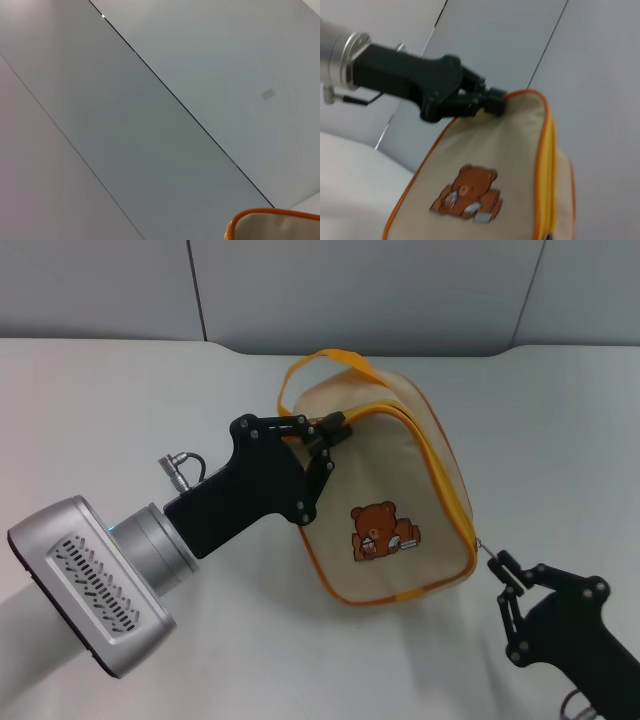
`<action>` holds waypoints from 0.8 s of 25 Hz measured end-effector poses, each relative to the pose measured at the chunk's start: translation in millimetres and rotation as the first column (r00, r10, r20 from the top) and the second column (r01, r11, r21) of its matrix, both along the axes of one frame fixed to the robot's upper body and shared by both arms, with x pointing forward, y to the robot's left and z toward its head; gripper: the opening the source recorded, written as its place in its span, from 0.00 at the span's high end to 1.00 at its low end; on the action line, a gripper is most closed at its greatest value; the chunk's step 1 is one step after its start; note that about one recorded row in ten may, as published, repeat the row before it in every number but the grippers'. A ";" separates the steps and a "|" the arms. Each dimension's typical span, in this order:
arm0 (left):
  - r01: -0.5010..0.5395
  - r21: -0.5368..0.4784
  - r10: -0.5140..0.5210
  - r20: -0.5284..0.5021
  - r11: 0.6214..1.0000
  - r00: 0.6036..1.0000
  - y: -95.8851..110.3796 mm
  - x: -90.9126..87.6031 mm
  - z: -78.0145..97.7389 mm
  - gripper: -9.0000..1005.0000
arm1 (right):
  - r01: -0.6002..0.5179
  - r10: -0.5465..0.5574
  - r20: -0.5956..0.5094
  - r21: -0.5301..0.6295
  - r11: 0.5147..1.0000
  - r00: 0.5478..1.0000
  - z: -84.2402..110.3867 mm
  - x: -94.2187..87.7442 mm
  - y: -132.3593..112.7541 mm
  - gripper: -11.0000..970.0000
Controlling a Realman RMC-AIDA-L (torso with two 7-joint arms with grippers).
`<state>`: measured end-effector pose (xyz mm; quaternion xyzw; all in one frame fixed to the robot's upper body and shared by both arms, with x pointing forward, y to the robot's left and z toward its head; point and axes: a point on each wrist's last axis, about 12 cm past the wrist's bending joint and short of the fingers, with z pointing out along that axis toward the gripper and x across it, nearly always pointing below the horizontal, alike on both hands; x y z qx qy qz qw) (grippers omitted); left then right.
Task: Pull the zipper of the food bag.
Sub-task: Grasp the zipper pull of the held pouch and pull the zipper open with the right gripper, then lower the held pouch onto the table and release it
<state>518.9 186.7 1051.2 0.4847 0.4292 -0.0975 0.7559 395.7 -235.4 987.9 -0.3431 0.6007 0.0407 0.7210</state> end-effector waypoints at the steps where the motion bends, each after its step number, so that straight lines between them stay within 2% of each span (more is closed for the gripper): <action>1: 0.000 -0.002 0.000 -0.001 1.000 1.000 -0.2 -0.5 -0.1 0.94 | 0.006 -0.006 0.010 0.010 1.000 1.000 1.3 -2.1 -1.2 0.95; 6: -0.013 -0.047 0.011 -0.046 0.999 0.999 -4.8 -9.8 -4.7 0.94 | 0.070 -0.075 0.070 0.060 0.996 0.995 8.9 -9.9 -10.9 0.93; 11: -0.050 -0.099 0.038 -0.116 0.994 0.993 -6.6 -24.5 -12.7 0.94 | 0.098 -0.117 0.101 0.172 0.980 0.988 19.3 -10.7 -23.2 0.76; 16: -0.156 -0.202 0.102 -0.256 0.967 0.961 -5.4 -29.8 -18.2 0.88 | 0.013 -0.036 0.066 0.319 0.948 0.997 28.8 2.4 -35.4 0.55; 20: -0.191 -0.287 0.084 -0.346 0.939 0.935 1.6 -35.5 -20.2 0.83 | -0.085 0.090 0.007 0.393 0.916 0.996 34.9 18.6 -43.0 0.39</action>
